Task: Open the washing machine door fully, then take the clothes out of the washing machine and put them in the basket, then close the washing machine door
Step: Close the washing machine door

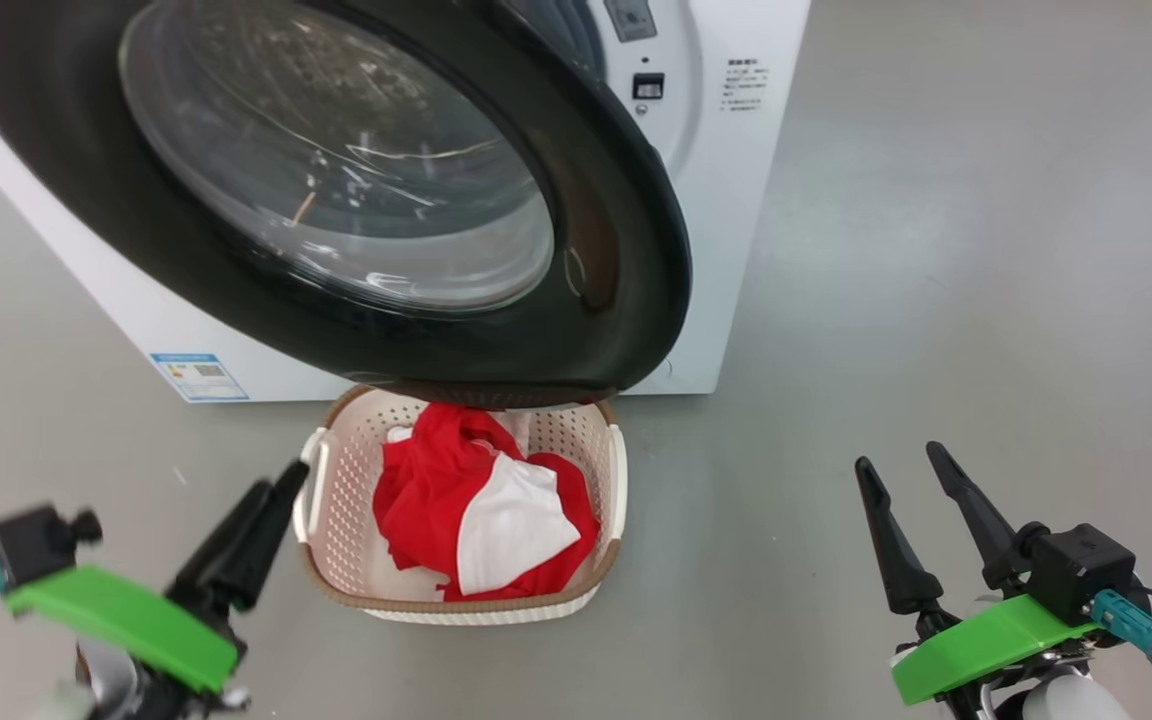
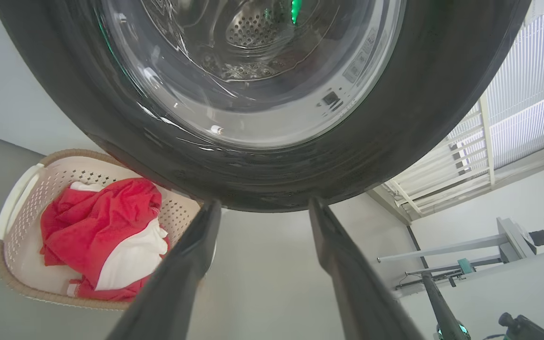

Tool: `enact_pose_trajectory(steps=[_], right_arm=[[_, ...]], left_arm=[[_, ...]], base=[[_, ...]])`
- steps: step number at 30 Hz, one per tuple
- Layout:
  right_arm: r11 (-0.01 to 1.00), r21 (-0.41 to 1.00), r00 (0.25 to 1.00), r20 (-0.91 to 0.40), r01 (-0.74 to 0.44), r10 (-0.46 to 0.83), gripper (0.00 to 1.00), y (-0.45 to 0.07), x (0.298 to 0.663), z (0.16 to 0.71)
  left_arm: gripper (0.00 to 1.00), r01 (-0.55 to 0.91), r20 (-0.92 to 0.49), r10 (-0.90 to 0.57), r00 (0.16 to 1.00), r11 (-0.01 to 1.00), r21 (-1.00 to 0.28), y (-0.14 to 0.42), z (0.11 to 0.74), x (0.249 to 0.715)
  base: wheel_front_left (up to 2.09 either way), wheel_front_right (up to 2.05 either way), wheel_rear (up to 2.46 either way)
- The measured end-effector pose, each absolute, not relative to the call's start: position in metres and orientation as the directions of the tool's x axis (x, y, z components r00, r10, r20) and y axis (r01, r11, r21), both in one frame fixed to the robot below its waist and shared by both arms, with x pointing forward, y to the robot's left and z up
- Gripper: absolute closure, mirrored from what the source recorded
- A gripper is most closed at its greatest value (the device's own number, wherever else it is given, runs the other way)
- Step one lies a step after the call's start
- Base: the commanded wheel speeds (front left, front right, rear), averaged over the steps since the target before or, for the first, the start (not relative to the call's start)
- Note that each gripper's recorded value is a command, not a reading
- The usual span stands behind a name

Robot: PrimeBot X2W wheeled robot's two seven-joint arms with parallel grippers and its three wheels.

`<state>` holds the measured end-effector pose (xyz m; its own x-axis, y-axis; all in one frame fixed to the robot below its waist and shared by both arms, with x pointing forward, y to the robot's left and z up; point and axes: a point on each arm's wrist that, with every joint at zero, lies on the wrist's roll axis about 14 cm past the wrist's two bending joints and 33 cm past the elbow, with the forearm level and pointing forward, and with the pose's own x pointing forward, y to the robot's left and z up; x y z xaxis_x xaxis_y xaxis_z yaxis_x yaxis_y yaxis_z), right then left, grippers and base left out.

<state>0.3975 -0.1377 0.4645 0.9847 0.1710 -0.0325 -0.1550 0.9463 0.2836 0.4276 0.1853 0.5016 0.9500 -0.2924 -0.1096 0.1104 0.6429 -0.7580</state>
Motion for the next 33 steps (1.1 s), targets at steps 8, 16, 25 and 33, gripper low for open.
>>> enact_pose_trajectory(steps=[8, 16, 25, 33], right_arm=[[0.949, 0.279, 0.985, -0.043, -0.148, 0.166, 0.00, -0.141, 0.391, 0.462], [0.954, 0.278, 0.989, -0.055, -0.115, 0.135, 0.00, -0.151, 0.387, 0.458], [0.960, 0.273, 0.995, -0.053, -0.063, 0.081, 0.00, -0.170, 0.383, 0.459], [0.962, 0.273, 0.997, -0.061, -0.032, 0.051, 0.00, -0.179, 0.375, 0.458]], left_arm=[[0.00, 0.030, -0.157, -0.210, 0.965, 0.685, -0.728, 0.202, 0.471, 0.396], [0.00, -0.031, -0.209, -0.164, 0.964, 0.712, -0.701, 0.210, 0.447, 0.384], [0.00, -0.064, -0.180, -0.073, 0.981, 0.754, -0.653, 0.221, 0.442, 0.384], [0.00, -0.045, -0.138, -0.035, 0.990, 0.840, -0.540, 0.224, 0.447, 0.377]], base=[[0.00, 0.00, 0.00], [0.00, 0.00, 0.00], [0.00, 0.00, 0.00], [0.00, 0.00, 0.00]])
